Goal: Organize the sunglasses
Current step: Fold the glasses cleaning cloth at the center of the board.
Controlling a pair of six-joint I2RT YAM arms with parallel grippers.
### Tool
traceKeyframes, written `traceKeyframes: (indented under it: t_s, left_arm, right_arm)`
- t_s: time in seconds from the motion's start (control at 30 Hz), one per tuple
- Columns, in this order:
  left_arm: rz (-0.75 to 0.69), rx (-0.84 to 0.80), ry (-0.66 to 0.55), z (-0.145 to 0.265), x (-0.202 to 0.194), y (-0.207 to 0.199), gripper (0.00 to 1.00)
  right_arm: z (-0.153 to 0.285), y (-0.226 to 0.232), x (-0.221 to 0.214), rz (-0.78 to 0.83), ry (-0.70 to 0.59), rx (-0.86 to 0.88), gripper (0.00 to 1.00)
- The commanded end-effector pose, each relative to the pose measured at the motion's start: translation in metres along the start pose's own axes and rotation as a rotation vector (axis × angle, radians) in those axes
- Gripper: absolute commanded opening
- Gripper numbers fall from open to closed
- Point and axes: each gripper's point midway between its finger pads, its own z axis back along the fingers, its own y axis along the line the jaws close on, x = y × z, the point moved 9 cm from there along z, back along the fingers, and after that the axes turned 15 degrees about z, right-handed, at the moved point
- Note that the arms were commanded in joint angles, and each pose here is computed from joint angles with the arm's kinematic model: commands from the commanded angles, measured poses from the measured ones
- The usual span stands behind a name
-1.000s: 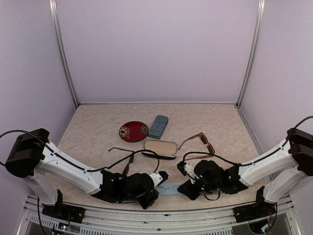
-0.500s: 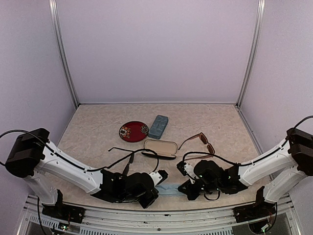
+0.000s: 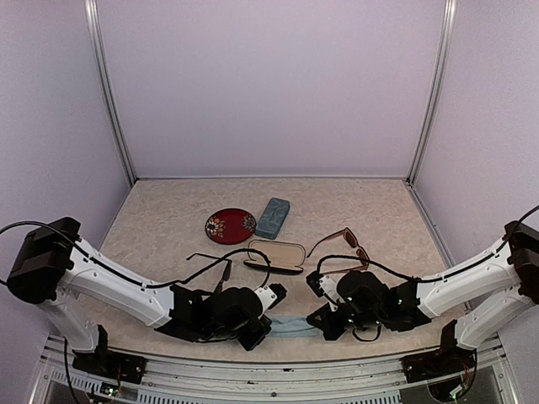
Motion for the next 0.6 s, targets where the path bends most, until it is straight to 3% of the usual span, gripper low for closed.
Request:
traceKeyframes:
  t_s: [0.0, 0.2, 0.4, 0.57]
  left_arm:
    - [0.006, -0.035, -0.044, 0.007, 0.017, -0.002, 0.00]
    - [0.018, -0.061, -0.016, 0.005, 0.014, 0.002, 0.00]
    - [0.091, -0.145, 0.034, 0.001, 0.010, 0.013, 0.20]
    - [0.132, -0.190, 0.081, -0.004, 0.006, 0.022, 0.29]
  right_arm:
    - [0.005, 0.002, 0.010, 0.011, -0.021, -0.015, 0.00]
    - [0.004, 0.001, 0.008, 0.008, -0.015, -0.017, 0.00]
    - [0.002, 0.000, 0.003, 0.004, -0.002, -0.021, 0.00]
    - [0.000, 0.000, 0.002, 0.003, 0.002, -0.022, 0.00]
